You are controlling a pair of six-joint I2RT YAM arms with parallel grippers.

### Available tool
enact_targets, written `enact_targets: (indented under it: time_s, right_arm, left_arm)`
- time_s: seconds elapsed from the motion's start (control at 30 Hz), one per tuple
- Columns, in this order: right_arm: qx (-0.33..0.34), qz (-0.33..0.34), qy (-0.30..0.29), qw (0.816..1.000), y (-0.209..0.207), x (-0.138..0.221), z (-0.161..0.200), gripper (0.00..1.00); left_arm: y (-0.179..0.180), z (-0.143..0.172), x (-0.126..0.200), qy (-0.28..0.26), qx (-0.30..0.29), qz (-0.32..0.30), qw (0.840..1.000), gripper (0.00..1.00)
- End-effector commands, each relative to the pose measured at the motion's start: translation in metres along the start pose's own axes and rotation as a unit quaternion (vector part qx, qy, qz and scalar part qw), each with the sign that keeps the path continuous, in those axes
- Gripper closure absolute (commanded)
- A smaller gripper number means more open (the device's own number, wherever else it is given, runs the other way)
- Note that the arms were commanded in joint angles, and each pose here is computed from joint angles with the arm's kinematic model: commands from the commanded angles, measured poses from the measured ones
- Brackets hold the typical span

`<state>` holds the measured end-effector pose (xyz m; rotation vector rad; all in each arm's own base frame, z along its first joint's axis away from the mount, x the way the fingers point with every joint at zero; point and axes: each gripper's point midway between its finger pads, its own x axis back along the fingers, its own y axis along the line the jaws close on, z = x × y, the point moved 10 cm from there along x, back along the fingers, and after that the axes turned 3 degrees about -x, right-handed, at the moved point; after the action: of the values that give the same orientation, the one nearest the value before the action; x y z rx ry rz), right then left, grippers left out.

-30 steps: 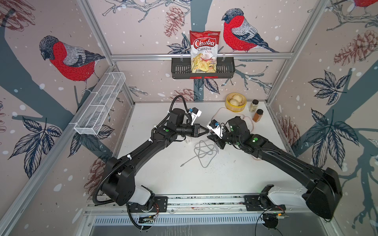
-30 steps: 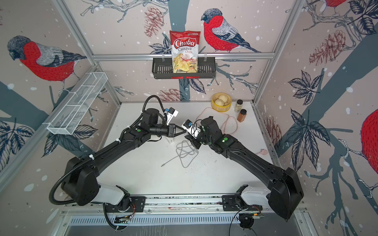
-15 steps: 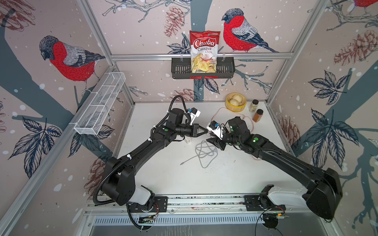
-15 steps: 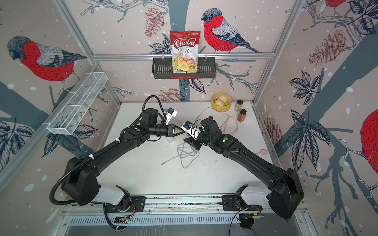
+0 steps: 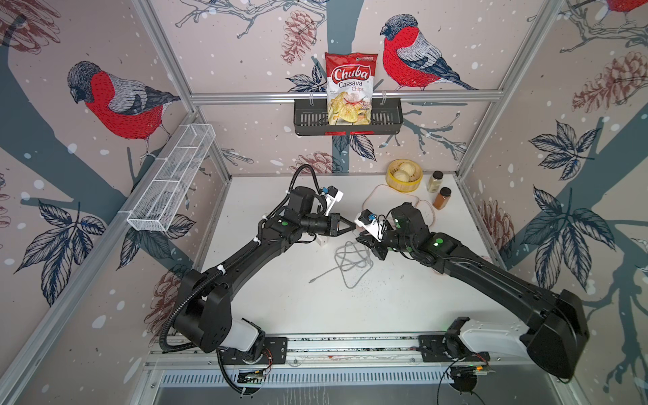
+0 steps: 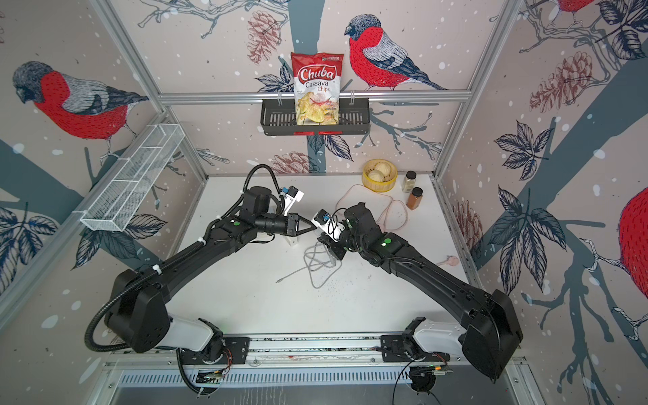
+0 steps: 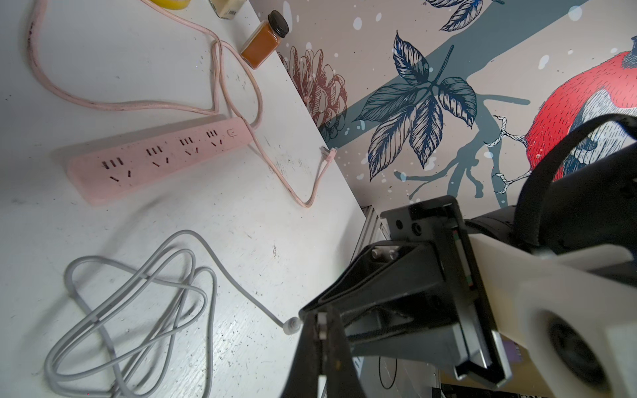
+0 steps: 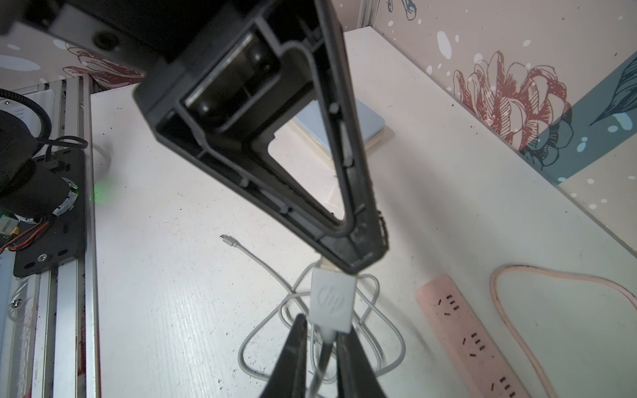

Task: Charge the electronic scale
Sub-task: Pick up the charging cable from the center of the board, then pick up the plug from the center of the board.

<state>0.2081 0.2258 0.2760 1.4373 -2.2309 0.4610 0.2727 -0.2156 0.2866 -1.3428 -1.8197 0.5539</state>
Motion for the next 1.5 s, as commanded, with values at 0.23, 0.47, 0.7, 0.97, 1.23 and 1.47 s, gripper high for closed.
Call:
enact_targets:
  time_s: [0.23,0.47,0.7,0.97,1.23,1.47]
  right_arm:
    - [0.001,0.005,-0.019,1.000,-0.003,-0.007,-0.005,1.00]
    - [-0.047,0.041,0.006,0.998,-0.008,-0.025,0.012,1.00]
    - [-0.081,0.055,0.062,0.993,0.002,-0.056,0.040,1.00]
    - [-0.088,0.128,0.111,0.982,-0.002,-0.052,0.052,1.00]
    - [-0.046,0.167,0.121,0.977,-0.001,-0.027,0.054,1.00]
    - [-0.033,0.175,0.129,0.975,-0.001,-0.024,0.053,1.00]
  left_arm:
    - [-0.005,0.000,0.003,-0.008,-0.013,0.018,1.000,1.00]
    - [0.017,0.000,0.027,-0.028,-0.022,-0.095,0.995,0.43]
    - [0.043,0.007,0.062,0.002,-0.253,-0.253,0.934,0.43]
    - [0.073,0.018,0.060,0.123,-0.551,-0.250,0.786,0.31]
    - [0.130,0.016,0.044,0.212,-0.573,-0.187,0.770,0.33]
    - [0.162,0.015,0.029,0.264,-0.586,-0.175,0.746,0.33]
